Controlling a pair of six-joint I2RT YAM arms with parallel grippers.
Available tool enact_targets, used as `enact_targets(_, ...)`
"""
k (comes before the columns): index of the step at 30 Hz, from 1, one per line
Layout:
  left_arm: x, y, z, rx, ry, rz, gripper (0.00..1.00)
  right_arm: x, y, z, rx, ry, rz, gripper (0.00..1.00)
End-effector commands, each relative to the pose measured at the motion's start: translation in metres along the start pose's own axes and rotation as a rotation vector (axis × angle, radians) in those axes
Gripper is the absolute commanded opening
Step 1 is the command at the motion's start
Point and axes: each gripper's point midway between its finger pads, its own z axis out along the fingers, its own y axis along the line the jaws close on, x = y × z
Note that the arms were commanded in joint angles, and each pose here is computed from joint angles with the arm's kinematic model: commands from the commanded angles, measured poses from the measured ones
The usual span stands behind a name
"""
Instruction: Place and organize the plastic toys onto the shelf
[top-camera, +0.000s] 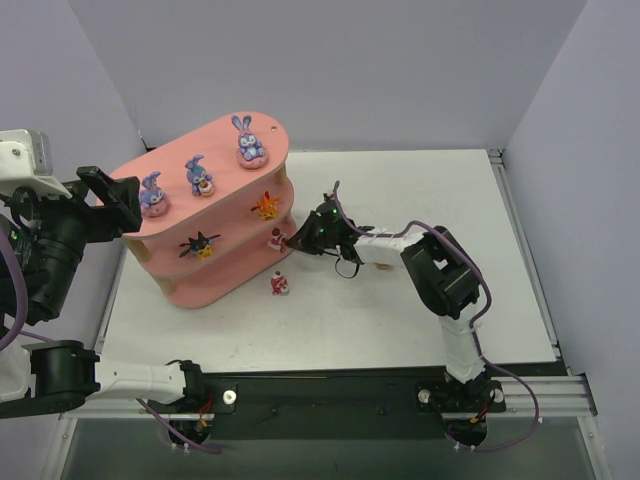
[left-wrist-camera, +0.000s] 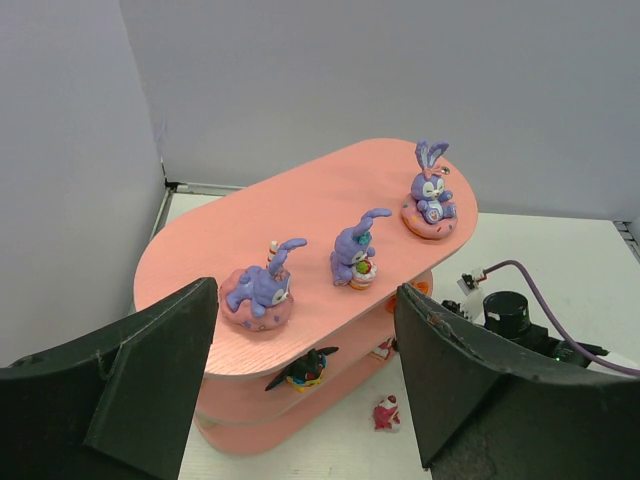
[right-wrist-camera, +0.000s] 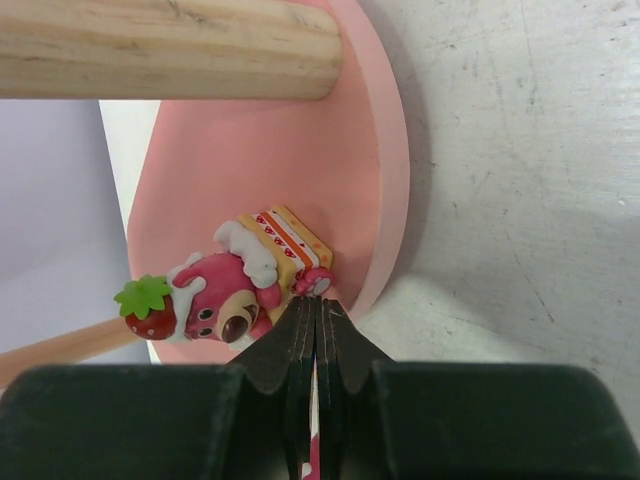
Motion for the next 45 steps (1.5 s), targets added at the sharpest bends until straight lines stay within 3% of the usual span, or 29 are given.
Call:
enact_targets(1,-0.006,0.002,0.000,-0.012,-0.016,-0.030,0.81,-0.008,0.020,-0.017,-0.031,-0.029,-0.065,0.00)
enact_targets(8,-0.005,-0.002,0.001,-0.004,-0.015,-0.028,0.81,0.015,0.011,-0.049,0.019,-0.022,-0.176,0.03)
enact_targets(10,-0.005,-0.005,0.002,0.002,-0.014,-0.025,0.81,0.024,0.011,-0.062,0.019,-0.023,-0.264,0.13)
enact_targets(11,-0.005,-0.007,0.002,0.006,-0.013,-0.023,0.81,0.028,0.008,-0.067,0.035,-0.025,-0.302,0.26)
enact_targets(14,-0.004,-0.010,0.002,0.015,-0.011,-0.016,0.81,0.037,0.004,-0.085,0.058,-0.063,-0.454,0.49)
enact_targets(17,-0.003,-0.012,0.003,0.018,-0.010,-0.011,0.81,0.045,0.005,-0.103,0.044,-0.097,-0.581,0.60)
enact_targets(29,0.002,-0.001,0.002,0.008,-0.035,0.014,0.81,0.063,0.003,-0.126,-0.054,-0.300,-0.970,0.61)
enact_targets(40,0.015,0.019,0.001,-0.047,-0.084,-0.009,0.81,0.109,-0.004,-0.097,-0.209,-0.300,-1.072,0.59)
enact_targets(45,0.039,0.015,0.002,-0.014,-0.058,0.016,0.81,0.105,0.000,-0.087,-0.207,-0.344,-1.055,0.59)
